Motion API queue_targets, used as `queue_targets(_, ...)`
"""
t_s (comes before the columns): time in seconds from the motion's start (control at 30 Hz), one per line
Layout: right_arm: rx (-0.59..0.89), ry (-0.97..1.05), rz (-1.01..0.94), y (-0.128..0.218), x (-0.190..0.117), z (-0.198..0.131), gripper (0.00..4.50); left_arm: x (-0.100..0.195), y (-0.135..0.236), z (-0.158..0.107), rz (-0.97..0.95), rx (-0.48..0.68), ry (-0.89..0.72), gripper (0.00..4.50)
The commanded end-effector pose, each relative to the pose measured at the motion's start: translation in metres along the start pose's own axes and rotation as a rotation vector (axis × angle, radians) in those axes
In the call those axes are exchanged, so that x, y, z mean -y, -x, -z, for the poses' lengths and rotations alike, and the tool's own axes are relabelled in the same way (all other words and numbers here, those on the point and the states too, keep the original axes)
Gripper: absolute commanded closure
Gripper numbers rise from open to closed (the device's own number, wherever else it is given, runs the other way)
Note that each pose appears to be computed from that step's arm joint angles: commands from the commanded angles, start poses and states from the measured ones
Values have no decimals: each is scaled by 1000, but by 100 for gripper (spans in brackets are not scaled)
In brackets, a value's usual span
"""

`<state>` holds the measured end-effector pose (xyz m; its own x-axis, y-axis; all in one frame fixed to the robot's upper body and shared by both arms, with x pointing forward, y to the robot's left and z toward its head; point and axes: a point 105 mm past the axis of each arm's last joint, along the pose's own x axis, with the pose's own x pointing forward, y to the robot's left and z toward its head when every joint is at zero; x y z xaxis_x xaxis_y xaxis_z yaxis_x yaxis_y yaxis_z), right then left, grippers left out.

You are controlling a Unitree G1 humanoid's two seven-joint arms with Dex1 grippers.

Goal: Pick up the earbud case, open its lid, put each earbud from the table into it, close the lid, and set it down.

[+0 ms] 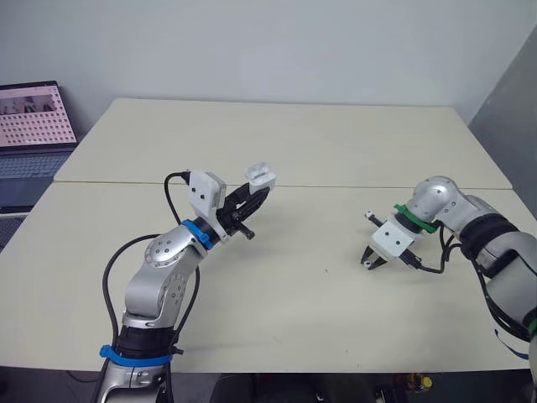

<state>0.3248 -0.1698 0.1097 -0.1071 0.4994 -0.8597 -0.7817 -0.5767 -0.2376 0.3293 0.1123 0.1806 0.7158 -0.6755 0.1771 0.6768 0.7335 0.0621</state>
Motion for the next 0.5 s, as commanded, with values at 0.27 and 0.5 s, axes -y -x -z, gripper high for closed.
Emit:
queue_targets(0.27, 116, -689, 585, 33, -39, -13, 415, 4, 8, -3, -26, 31, 10, 374)
queue_targets(0.5, -25, -1209, 983, 30, -79, 6, 415, 6, 1, -3, 6, 26, 19, 374)
